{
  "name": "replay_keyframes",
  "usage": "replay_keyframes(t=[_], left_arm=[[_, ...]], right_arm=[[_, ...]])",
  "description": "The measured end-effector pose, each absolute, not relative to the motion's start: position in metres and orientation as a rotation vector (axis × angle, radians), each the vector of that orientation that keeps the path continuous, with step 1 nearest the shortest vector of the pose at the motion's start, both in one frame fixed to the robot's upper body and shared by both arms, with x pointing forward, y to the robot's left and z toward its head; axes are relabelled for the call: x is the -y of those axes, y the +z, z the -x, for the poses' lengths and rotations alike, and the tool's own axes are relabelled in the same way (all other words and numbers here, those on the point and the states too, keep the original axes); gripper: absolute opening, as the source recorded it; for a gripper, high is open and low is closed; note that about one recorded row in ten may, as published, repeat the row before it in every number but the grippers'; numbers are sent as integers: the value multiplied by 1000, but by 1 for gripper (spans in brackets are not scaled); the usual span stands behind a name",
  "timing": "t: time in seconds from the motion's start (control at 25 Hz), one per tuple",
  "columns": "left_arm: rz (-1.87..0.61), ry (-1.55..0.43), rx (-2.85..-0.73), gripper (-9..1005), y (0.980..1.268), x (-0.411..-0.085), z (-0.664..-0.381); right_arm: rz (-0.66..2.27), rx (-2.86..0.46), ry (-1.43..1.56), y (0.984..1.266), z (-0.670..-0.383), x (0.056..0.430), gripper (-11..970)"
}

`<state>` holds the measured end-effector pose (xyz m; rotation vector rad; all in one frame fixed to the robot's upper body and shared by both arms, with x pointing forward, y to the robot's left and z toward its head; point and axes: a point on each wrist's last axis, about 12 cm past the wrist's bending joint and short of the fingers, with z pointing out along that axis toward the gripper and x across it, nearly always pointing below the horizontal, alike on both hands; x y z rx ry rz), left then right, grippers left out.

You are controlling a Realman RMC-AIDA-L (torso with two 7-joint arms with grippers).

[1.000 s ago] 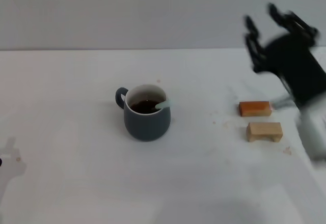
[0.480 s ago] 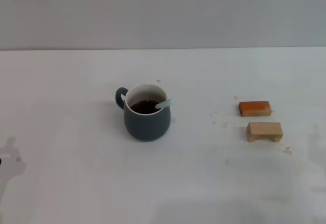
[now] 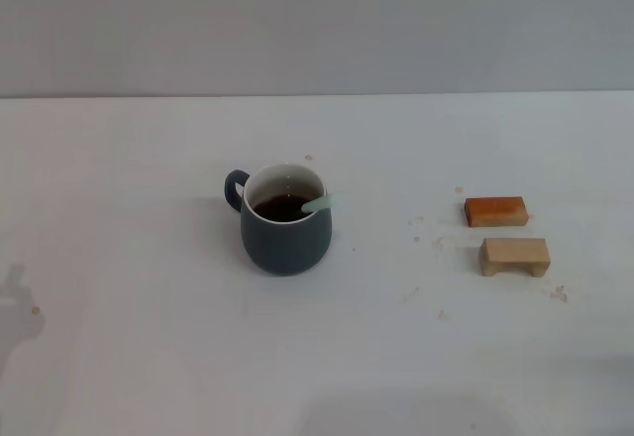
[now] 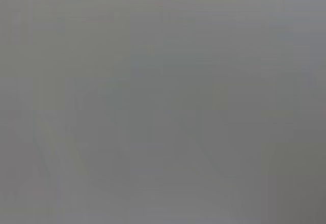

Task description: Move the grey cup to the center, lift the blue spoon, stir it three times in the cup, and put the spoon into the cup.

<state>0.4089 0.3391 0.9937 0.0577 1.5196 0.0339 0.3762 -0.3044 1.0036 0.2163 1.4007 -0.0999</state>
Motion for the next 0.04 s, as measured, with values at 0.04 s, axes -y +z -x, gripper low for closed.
replay_keyframes(t=[0.04], left_arm=[[-58,34,-1520,-2,994,-339,-409]], right_arm=[[-218,-1405,-106,1003,-376,305,578]])
